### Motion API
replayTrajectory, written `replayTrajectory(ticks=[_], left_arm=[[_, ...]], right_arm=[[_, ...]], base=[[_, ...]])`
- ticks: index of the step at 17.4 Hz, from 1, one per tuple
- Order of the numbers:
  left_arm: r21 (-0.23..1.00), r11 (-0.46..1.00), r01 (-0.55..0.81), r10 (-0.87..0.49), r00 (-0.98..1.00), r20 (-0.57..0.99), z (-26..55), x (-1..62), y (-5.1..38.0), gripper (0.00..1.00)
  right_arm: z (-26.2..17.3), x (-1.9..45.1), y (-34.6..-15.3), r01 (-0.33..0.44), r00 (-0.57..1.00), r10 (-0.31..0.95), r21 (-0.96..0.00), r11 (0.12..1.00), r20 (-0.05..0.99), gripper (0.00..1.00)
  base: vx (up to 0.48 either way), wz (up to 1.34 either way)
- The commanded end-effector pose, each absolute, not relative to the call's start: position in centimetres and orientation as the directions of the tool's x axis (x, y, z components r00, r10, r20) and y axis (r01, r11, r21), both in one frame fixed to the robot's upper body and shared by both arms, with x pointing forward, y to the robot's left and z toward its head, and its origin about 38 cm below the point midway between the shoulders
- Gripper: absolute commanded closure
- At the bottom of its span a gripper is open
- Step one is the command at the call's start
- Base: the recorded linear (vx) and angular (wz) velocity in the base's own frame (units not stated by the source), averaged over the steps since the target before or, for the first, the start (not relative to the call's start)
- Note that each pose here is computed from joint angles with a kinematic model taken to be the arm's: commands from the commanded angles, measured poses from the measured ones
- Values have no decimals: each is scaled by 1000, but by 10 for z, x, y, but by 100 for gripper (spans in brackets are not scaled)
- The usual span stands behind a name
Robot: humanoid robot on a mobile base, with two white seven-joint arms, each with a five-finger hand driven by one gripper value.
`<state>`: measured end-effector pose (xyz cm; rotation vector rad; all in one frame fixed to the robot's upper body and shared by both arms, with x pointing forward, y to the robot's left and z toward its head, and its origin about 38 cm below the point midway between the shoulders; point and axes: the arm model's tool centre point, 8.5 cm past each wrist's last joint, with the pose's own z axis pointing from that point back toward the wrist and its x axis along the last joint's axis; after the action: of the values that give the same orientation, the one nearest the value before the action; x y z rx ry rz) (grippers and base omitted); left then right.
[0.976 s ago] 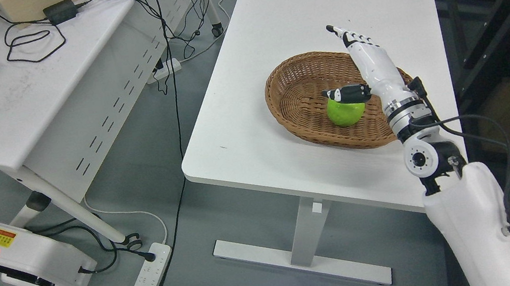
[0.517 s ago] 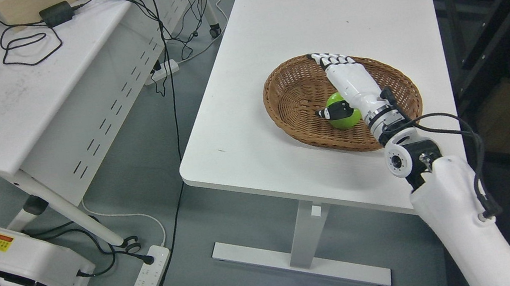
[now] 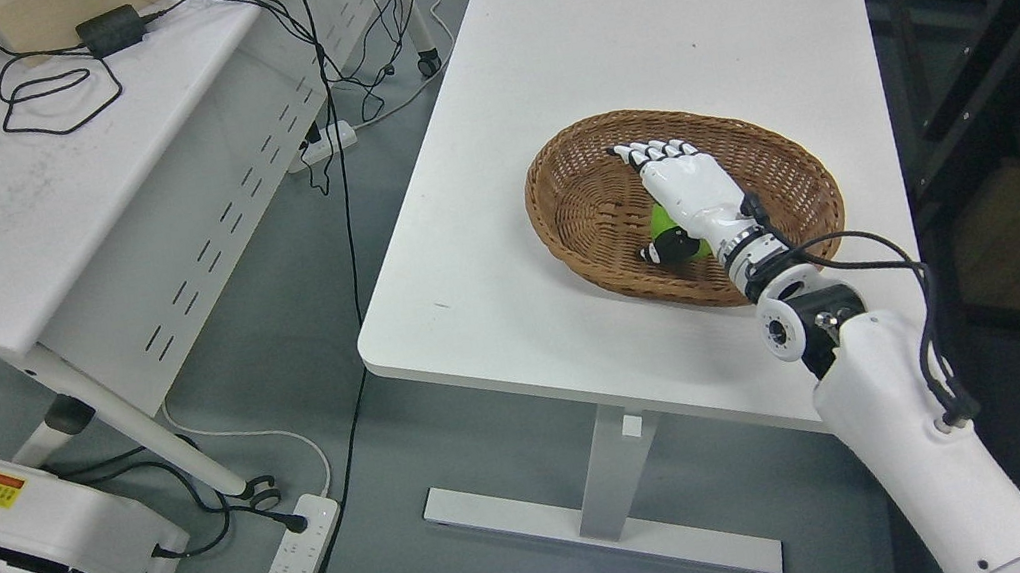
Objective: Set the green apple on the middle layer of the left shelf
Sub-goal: 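Lower the right hand onto the green apple and close fingers around it, then lift the green apple out of the basket with the right hand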
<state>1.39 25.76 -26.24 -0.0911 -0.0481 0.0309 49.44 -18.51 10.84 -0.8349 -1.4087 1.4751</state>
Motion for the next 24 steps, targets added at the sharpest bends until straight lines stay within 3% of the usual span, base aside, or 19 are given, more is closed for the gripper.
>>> replayTrajectory(ticks=[1, 5, 7, 9, 11, 14, 17, 19, 21, 24], left_arm=[[-76, 997, -25, 30, 997, 69, -261, 28, 269, 0], [-76, 997, -25, 30, 997, 69, -261, 28, 269, 0], [-76, 997, -26, 32, 997, 69, -261, 28, 269, 0], [-76, 997, -26, 32, 997, 69, -261, 28, 269, 0], [-76, 997, -25, 30, 997, 69, -261, 28, 269, 0], [-76, 997, -26, 32, 997, 69, -261, 28, 269, 0], [-76, 997, -26, 32, 997, 69, -261, 28, 269, 0], [-76, 997, -25, 30, 997, 69, -261, 28, 269, 0], [-76, 997, -25, 30, 997, 69, -261, 28, 269, 0], [-76, 997, -26, 32, 997, 68, -261, 28, 269, 0]], right_arm=[[84, 495, -200, -215, -341, 938, -977, -9, 66, 5], [87, 498, -211, -207, -324, 944, -978, -9, 60, 8], [87, 497, -219, -208, -316, 948, -978, -19, 48, 18], [89, 497, -227, -207, -301, 952, -978, -12, 52, 39], [94, 499, -233, -205, -307, 948, -979, 19, 83, 69], [102, 501, -241, -198, -297, 944, -977, 84, 141, 95], [117, 502, -251, -166, -298, 930, -971, 170, 214, 99], [130, 503, -262, -148, -265, 904, -941, 305, 335, 100], [147, 503, -276, -146, -238, 820, -854, 500, 521, 100], [177, 499, -297, -66, -246, 714, -746, 663, 656, 100]], base=[[0, 0], [0, 0], [0, 0], [0, 0], [0, 0], [0, 0], [0, 0], [0, 0], [0, 0], [0, 0]])
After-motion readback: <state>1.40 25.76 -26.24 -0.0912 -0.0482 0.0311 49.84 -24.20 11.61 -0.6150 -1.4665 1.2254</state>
